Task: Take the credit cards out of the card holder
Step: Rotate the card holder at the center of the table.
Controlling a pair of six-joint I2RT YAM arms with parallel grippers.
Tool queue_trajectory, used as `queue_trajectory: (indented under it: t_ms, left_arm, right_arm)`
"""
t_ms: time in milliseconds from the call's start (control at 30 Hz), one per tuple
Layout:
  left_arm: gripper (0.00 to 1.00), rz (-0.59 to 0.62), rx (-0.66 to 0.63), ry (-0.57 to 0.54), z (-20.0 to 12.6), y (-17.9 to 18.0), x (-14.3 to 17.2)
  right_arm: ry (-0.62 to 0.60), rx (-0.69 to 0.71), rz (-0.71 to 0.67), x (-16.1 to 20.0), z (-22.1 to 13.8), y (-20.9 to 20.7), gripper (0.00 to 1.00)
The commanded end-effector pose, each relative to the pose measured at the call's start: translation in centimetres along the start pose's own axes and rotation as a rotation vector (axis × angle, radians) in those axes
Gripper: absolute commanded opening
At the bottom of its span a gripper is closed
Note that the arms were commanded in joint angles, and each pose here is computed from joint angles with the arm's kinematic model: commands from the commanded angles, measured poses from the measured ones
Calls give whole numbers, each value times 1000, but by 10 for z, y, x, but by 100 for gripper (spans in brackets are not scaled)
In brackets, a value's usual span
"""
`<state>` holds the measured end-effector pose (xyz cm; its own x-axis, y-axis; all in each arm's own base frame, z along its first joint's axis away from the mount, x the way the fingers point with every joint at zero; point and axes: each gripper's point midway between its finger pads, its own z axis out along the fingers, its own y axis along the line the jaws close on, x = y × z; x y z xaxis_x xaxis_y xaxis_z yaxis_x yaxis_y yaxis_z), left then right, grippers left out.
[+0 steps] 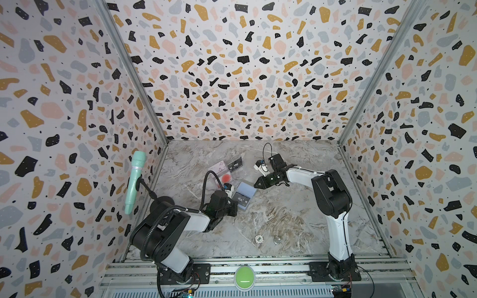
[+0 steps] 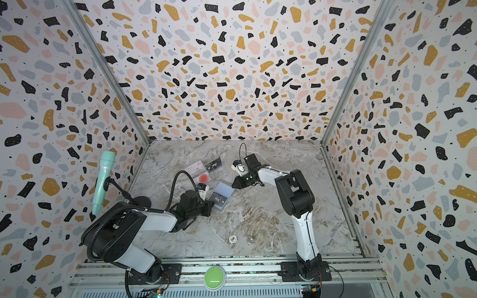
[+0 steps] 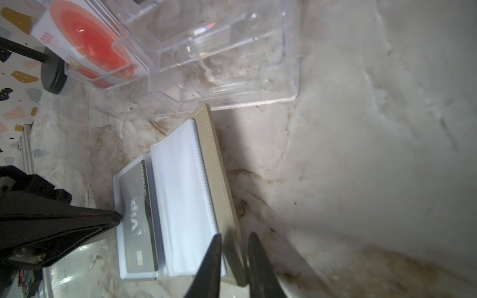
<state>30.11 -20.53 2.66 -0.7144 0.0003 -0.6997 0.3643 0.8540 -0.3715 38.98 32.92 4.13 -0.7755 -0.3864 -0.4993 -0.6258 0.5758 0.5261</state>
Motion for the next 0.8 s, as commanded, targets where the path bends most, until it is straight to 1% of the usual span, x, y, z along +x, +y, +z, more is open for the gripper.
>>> queue_trajectory:
  t_ms: [0,100,233,400,467,567,667,767]
  left_arm:
    - [4,-2,-23,42,-2,5,14]
    - [4,0,-25,39,-3,5,12]
    - [6,1,-18,29,-6,1,5]
    - [10,-10,13,-1,-15,-9,-9]
    - [13,-17,30,-7,-20,-14,-14]
    - [14,-31,79,-14,-29,-26,-20]
    - [15,-58,149,-26,-36,-40,-23]
    - [15,-65,194,-23,-40,-52,-21]
  right_arm:
    - [-14,-108,31,4,-11,26,10]
    - [-47,-123,59,9,-23,31,3]
    - [-89,-110,109,20,-38,38,0]
    - [-192,-28,231,40,-59,36,0]
    - [-268,33,305,50,-71,30,0]
    - [-369,87,410,70,-83,27,0]
    - [-409,145,475,90,-84,29,0]
    - [-423,163,516,104,-81,40,0]
